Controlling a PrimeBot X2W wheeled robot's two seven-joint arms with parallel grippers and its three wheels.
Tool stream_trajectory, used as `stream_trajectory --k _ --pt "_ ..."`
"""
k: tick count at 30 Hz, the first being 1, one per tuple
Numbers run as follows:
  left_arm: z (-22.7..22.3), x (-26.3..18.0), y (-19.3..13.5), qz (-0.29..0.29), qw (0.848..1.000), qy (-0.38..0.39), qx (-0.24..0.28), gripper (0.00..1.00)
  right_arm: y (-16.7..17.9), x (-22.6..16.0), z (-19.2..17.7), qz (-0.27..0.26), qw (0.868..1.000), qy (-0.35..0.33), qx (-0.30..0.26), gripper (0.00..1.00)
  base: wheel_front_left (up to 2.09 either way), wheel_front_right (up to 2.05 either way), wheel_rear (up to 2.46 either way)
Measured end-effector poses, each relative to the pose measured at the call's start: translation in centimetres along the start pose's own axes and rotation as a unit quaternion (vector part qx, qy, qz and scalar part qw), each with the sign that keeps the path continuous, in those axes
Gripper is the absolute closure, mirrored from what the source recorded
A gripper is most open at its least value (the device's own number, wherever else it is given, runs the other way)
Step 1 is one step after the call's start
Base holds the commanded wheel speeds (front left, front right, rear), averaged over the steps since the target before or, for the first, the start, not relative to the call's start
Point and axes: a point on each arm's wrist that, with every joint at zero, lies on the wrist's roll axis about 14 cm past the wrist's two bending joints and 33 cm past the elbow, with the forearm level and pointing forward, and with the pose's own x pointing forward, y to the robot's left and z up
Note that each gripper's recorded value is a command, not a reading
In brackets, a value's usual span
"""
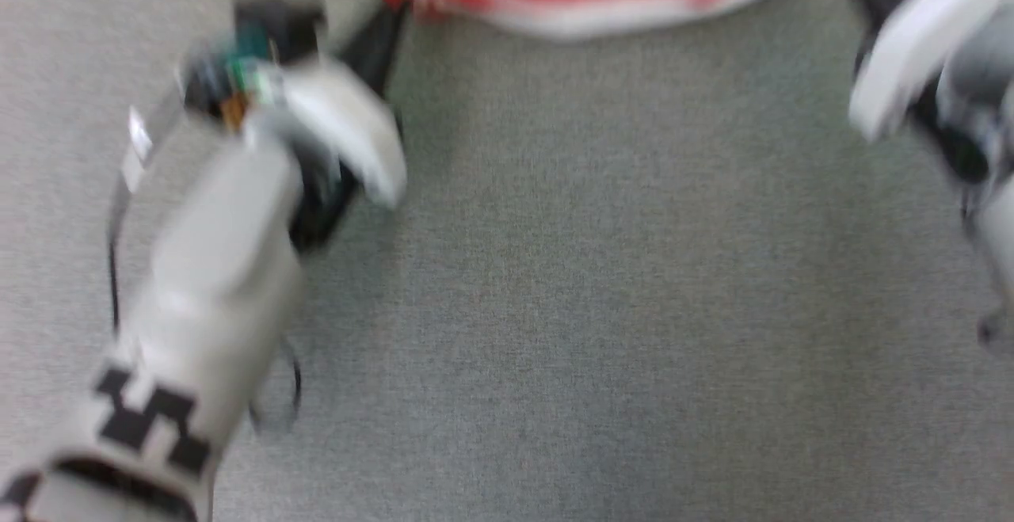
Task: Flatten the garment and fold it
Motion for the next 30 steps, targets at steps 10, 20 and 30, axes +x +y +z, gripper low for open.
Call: stream_trajectory --k 10,20,30 --pt "-5.7 -10.4 -3.7 -0.024 0.996 0.079 -0.016 1.0 -0.4 -9.8 -6.6 0.009 0.995 0.103 0.008 1.0 0.0 0.0 0.0" --pt "-5.7 -17.8 -8.4 -0.046 0.996 0.078 -0.027 1.0 -0.2 -18.3 -9.7 0.016 0.985 0.173 0.018 1.0 0.0 0.0 0.0" --pt "-6.9 -25.0 -14.7 -0.073 0.991 0.093 -0.068 1.0 -1.2 -27.7 -15.8 -0.004 0.957 0.284 0.051 1.0 0.0 0.0 0.0"
